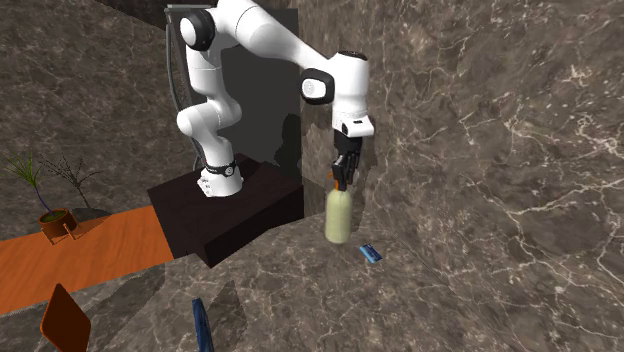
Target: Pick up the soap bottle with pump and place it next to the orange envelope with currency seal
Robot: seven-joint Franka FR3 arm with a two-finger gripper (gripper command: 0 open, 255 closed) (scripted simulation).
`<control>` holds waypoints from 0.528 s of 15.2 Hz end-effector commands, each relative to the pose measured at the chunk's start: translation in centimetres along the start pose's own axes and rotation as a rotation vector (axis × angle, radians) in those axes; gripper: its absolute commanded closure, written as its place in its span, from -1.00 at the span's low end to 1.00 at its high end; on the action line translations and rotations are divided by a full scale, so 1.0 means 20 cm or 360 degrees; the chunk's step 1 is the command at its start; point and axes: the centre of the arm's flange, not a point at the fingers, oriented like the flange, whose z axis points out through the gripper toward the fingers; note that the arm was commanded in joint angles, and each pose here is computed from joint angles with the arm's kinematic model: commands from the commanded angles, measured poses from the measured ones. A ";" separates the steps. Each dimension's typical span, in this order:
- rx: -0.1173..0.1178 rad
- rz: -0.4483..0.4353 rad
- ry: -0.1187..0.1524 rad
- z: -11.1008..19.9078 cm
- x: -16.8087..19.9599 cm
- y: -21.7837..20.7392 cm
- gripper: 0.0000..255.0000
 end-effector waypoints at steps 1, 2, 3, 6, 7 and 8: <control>0.0000 0.0000 0.0000 -0.06 0.00 0.00 1.00; 0.0000 0.0000 0.0000 -0.08 0.01 0.01 1.00; 0.0000 0.0000 0.0000 -0.11 0.01 0.01 1.00; 0.0000 0.0000 0.0000 -0.19 0.01 0.01 1.00; 0.0000 0.0000 0.0000 -0.21 0.01 0.01 1.00; 0.0000 0.0000 0.0000 -0.24 0.01 0.02 1.00</control>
